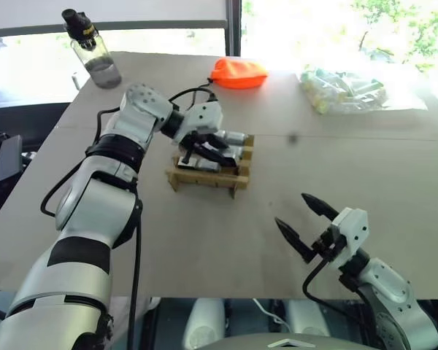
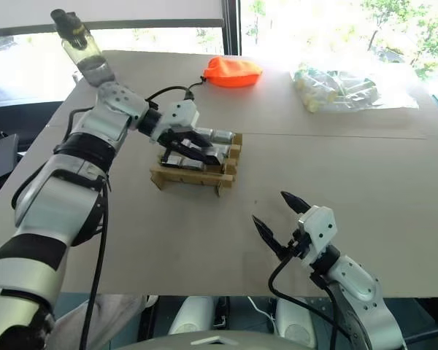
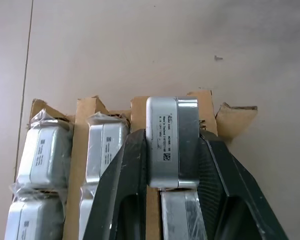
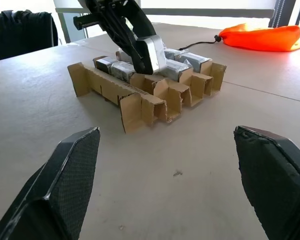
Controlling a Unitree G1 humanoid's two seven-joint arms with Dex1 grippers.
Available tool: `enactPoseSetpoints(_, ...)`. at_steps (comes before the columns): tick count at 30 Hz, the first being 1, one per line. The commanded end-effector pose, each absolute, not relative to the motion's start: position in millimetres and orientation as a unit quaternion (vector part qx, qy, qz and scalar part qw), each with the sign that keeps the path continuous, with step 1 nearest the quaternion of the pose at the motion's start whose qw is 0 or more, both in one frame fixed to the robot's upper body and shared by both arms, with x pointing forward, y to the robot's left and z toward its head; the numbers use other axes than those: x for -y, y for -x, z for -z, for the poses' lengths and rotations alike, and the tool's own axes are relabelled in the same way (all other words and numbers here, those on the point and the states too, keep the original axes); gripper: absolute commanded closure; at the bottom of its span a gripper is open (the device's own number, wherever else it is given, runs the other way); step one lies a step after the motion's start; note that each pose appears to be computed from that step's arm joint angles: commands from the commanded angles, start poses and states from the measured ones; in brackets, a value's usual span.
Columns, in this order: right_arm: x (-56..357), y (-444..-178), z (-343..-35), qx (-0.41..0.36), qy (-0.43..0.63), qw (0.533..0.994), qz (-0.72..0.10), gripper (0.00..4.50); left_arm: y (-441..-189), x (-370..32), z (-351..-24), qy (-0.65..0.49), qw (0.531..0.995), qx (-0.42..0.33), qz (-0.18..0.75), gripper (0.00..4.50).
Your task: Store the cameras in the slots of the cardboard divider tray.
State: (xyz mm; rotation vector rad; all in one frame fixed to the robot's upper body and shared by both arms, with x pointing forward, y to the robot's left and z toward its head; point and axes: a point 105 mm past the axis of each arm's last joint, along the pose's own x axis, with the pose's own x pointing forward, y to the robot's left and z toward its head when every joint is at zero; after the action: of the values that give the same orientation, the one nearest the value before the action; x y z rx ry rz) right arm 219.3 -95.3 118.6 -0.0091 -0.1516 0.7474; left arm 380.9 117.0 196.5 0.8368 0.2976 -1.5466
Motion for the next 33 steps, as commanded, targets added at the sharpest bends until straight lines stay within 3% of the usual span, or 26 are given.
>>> enactPoseSetpoints(1,96,-215,-127,0.092,0.013,0.924,-0.370,0.24,-383,-111,-215,-0.379,0.626,-0.104,0.673,3.73)
enactPoseSetpoints(23,93,-212,-127,0.095,0.020,0.915,-0.391,0.24,-384,-120,-180,-0.402,0.604,-0.189,0.662,3.73)
enactPoseSetpoints(30,92,-211,-127,0.094,0.023,0.914,-0.393,0.24,-389,-104,-198,-0.394,0.626,-0.133,0.660,0.57)
enactPoseSetpoints(32,94,-211,-128,0.095,0.018,0.916,-0.389,0.24,-386,-105,-206,-0.398,0.624,-0.107,0.664,0.03)
enactPoseSetpoints(33,95,-211,-128,0.095,0.018,0.916,-0.389,0.24,-385,-106,-210,-0.395,0.624,-0.094,0.667,0.03)
